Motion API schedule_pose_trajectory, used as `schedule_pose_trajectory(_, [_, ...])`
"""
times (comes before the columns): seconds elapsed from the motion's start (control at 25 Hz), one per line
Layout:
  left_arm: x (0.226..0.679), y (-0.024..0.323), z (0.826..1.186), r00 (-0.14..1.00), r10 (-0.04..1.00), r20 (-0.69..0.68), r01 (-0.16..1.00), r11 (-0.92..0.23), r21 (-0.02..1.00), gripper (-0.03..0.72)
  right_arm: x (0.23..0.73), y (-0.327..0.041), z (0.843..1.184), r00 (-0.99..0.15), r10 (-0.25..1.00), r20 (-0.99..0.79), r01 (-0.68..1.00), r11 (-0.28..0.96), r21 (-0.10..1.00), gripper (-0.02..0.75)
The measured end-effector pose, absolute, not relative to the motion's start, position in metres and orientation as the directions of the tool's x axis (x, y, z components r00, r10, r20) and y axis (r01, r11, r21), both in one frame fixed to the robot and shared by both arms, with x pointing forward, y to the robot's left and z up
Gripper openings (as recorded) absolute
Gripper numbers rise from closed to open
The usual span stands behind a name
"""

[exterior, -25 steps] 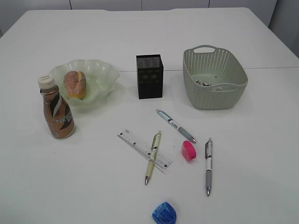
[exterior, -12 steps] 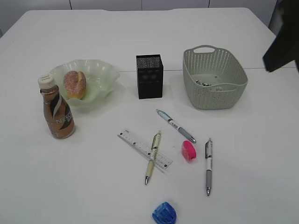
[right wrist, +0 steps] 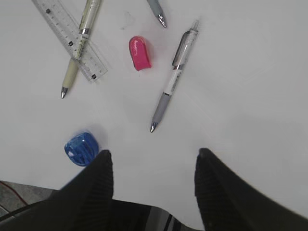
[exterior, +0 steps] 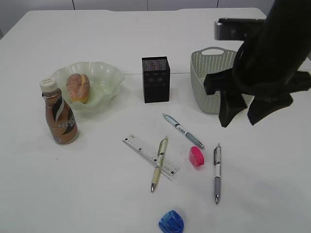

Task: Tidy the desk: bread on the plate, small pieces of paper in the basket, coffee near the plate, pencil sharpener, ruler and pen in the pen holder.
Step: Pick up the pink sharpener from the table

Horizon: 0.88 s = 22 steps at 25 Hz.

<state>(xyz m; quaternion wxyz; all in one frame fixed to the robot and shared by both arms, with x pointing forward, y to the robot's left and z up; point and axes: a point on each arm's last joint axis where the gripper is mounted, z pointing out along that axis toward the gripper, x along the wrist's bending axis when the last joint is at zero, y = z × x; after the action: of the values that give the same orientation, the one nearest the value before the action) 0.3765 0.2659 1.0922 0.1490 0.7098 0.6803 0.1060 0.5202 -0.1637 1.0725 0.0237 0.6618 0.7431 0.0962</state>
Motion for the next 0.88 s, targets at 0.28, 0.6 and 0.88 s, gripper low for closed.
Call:
schedule_pose_trajectory(0.28, [0.376, 0.266, 1.092, 0.051, 0.997, -0.055, 0.934, -0.028, 0.355, 0.470, 0.553, -0.145, 1.019, -0.217, 0.971, 0.104, 0.969, 0.201, 0.146, 0.433])
schedule_pose_trajectory(0.6, [0.376, 0.266, 1.092, 0.046, 0.997, -0.057, 0.935, -0.023, 0.355, 0.470, 0.576, -0.133, 0.971, -0.277, 0.957, 0.091, 0.958, 0.267, 0.108, 0.434])
schedule_pose_trajectory(0.88, [0.376, 0.266, 1.092, 0.045, 0.997, -0.059, 0.935, -0.021, 0.354, 0.470, 0.592, -0.126, 0.955, -0.294, 0.952, 0.088, 0.954, 0.285, 0.095, 0.433])
